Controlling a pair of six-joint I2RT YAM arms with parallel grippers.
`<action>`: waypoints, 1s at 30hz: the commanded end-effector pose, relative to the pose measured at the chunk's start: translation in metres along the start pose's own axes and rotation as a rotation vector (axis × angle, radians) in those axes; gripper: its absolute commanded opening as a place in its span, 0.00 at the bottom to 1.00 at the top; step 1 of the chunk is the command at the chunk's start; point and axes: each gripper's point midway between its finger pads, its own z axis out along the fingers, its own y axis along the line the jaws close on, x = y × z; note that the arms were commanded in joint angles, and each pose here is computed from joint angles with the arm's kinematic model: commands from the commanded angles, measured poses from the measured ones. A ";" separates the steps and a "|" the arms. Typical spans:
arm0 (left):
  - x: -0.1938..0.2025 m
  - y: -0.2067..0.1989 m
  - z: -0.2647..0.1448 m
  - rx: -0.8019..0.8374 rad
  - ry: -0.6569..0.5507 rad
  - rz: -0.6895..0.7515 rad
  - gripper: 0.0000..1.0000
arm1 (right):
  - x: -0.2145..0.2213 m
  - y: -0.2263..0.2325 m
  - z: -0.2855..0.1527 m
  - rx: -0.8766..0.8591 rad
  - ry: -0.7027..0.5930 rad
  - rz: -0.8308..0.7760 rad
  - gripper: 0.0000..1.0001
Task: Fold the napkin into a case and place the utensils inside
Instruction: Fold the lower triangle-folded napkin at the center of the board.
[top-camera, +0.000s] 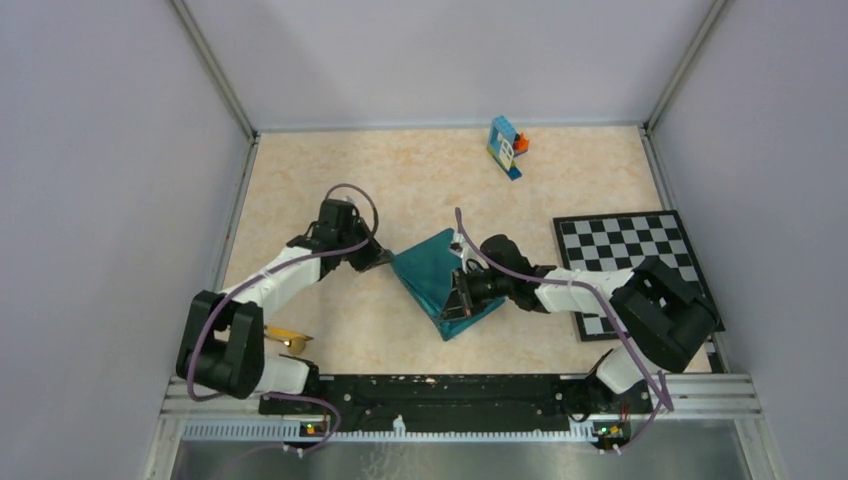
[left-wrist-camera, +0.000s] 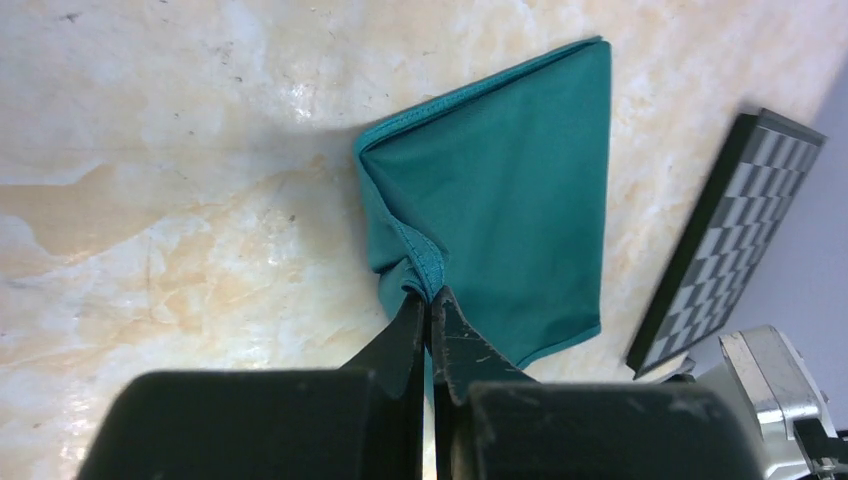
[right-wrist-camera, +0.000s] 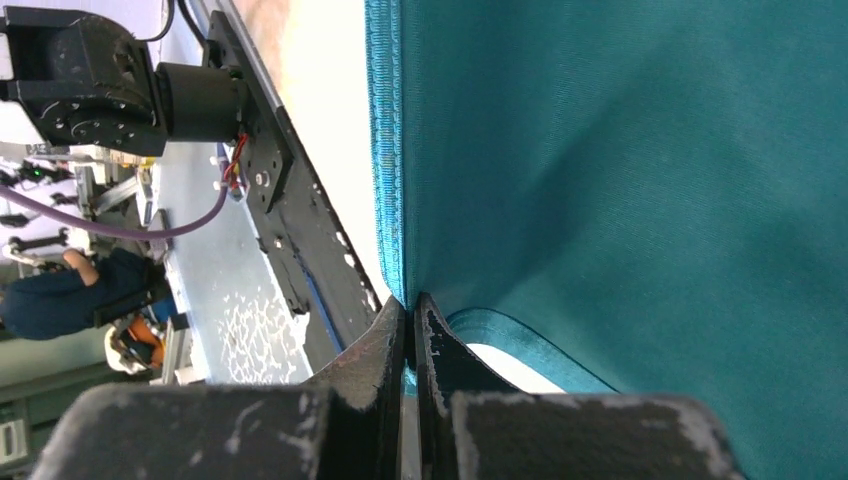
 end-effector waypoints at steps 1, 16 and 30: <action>-0.019 -0.005 0.015 -0.139 -0.087 -0.013 0.00 | 0.001 0.000 -0.014 -0.059 -0.018 0.029 0.00; -0.008 -0.052 0.082 -0.154 -0.002 0.020 0.02 | 0.007 -0.045 -0.030 0.154 -0.020 0.023 0.00; -0.008 -0.049 0.097 -0.176 0.008 0.042 0.02 | -0.002 -0.056 -0.039 0.241 -0.029 -0.029 0.03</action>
